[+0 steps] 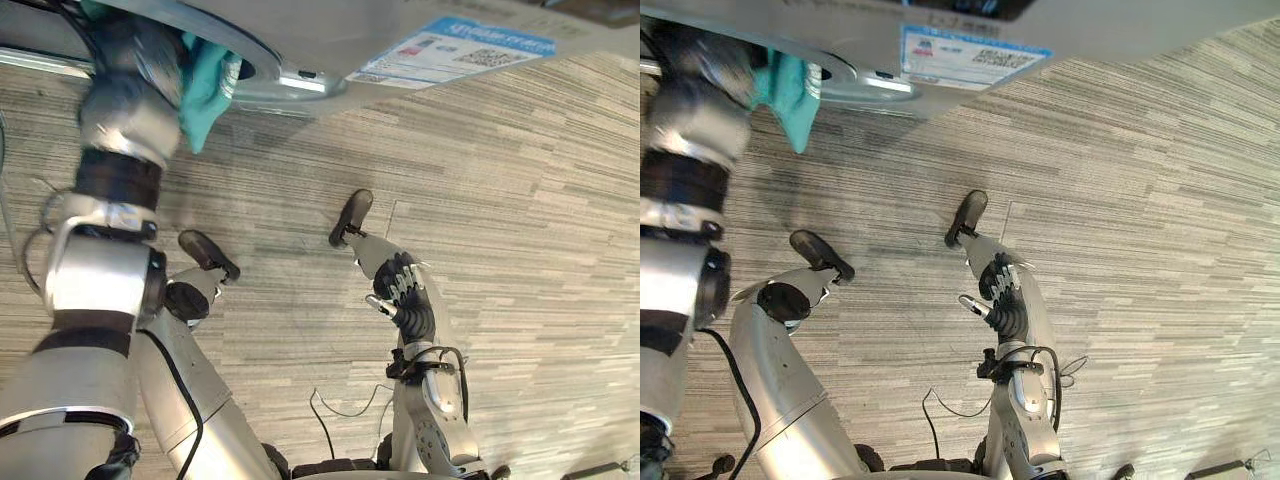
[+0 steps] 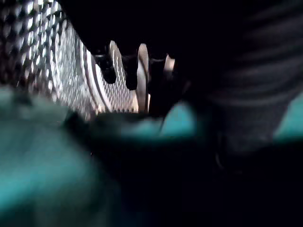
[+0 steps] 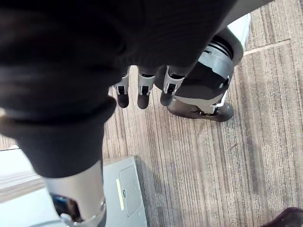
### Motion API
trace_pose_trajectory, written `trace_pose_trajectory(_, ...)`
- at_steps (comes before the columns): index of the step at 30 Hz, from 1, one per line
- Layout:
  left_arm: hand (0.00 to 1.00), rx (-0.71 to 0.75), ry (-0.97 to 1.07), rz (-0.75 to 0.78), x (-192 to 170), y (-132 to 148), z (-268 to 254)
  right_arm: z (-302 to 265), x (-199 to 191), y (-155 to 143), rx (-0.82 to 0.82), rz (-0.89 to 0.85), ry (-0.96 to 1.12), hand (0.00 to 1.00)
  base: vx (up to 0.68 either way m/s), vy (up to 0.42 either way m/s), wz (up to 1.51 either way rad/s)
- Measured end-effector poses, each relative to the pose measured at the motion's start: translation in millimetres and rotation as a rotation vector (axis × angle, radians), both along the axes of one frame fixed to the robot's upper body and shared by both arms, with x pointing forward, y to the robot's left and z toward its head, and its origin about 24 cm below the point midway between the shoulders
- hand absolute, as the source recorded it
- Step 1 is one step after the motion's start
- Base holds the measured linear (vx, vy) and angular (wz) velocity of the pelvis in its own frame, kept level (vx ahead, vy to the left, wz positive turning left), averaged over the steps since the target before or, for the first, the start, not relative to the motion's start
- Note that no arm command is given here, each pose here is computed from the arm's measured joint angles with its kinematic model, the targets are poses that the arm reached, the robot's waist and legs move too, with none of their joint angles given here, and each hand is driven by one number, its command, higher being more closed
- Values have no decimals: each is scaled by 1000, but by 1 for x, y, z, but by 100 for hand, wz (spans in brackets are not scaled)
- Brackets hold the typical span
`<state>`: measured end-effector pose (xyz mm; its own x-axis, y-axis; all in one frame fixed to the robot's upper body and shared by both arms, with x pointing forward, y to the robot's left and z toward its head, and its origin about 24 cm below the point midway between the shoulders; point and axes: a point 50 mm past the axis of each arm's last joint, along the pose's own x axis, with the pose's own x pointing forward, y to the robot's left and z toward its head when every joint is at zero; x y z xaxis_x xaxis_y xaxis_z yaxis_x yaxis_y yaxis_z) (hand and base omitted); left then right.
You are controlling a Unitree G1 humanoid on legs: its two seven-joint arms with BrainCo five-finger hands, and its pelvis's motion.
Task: Pick up the laundry basket with both hands and put the clothes into the washing machine.
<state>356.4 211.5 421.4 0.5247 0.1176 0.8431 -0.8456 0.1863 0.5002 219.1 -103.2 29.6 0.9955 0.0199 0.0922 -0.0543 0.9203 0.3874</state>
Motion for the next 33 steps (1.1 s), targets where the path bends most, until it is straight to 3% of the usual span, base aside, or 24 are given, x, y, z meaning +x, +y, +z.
trace_pose_trajectory(5,0,-89,-170,-16,-41,13,62,-1,0,2,24,31,4,0,-30,-73,-5)
trace_pose_trajectory(10,0,-135,-194,22,-39,29,50,-1,0,2,34,36,3,0,-3,-69,-4)
trace_pose_trajectory(15,0,-216,-21,73,-8,54,-19,-4,0,0,34,15,21,0,22,-70,0)
trace_pose_trajectory(19,0,-389,103,108,8,77,-96,-10,-1,-3,27,-3,46,0,10,-65,11)
trace_pose_trajectory(22,0,-463,127,97,8,75,-147,-11,0,-12,14,-59,61,0,-5,-66,24)
trace_pose_trajectory(27,0,-482,210,93,-26,64,-239,-14,0,-29,-37,-123,73,0,5,-60,30)
trace_pose_trajectory(33,0,-655,479,-4,-106,10,-361,-33,-4,-59,-198,-160,174,0,64,-22,47)
